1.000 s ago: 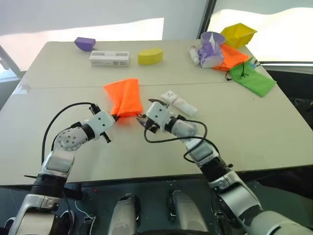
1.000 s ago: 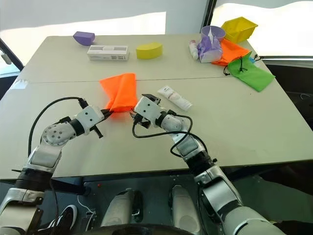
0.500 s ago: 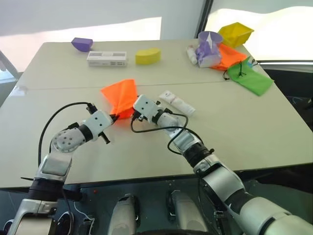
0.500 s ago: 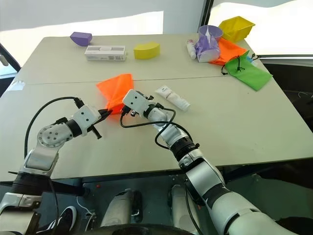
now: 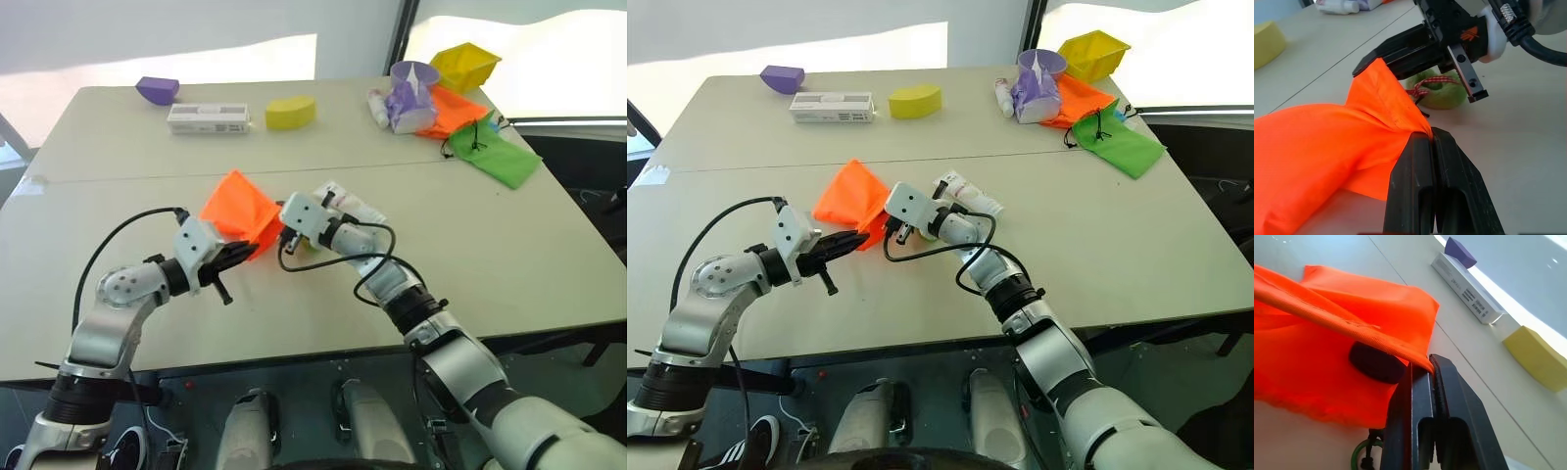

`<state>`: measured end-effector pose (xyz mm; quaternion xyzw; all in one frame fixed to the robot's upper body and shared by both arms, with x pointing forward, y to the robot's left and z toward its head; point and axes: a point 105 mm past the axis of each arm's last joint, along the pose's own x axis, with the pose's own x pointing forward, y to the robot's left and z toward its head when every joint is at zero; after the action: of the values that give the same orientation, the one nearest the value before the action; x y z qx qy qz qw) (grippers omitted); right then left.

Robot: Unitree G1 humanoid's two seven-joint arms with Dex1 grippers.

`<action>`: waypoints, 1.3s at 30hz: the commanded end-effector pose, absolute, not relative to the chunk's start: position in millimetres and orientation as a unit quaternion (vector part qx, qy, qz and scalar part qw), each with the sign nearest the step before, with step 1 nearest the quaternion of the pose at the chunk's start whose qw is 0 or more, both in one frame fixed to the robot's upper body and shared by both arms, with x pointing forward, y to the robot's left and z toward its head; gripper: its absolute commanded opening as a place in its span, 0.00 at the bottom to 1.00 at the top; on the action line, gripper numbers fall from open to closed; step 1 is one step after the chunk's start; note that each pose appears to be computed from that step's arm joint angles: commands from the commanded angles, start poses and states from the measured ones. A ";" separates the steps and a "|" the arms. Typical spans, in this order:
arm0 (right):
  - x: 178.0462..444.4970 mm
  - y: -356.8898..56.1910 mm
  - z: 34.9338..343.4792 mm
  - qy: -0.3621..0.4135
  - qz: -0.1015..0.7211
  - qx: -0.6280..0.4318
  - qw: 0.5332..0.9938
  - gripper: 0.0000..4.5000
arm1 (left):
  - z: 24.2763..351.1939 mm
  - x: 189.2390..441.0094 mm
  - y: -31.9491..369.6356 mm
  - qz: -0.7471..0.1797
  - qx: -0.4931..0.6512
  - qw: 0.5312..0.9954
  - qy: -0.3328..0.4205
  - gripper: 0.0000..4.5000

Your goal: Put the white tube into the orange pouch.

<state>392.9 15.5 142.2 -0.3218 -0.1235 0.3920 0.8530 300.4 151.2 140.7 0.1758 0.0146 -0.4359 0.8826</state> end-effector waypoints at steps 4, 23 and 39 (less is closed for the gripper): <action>392.7 -13.1 157.0 -0.158 0.372 -0.382 0.831 0.01 | 139.3 286.4 141.0 -0.474 0.184 0.861 0.028 0.00; 371.6 -27.5 134.6 -0.121 0.401 -0.371 0.829 0.31 | 139.3 281.6 159.0 -0.497 0.174 0.850 0.025 0.00; 378.5 -152.6 166.1 0.027 0.298 -0.232 0.926 0.99 | 116.3 283.6 142.2 -0.458 0.167 0.873 -0.015 0.00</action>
<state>370.5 -136.4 169.4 -0.2327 0.0049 0.3304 0.9147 282.7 147.8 105.5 0.1560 0.0112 -0.4541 0.8771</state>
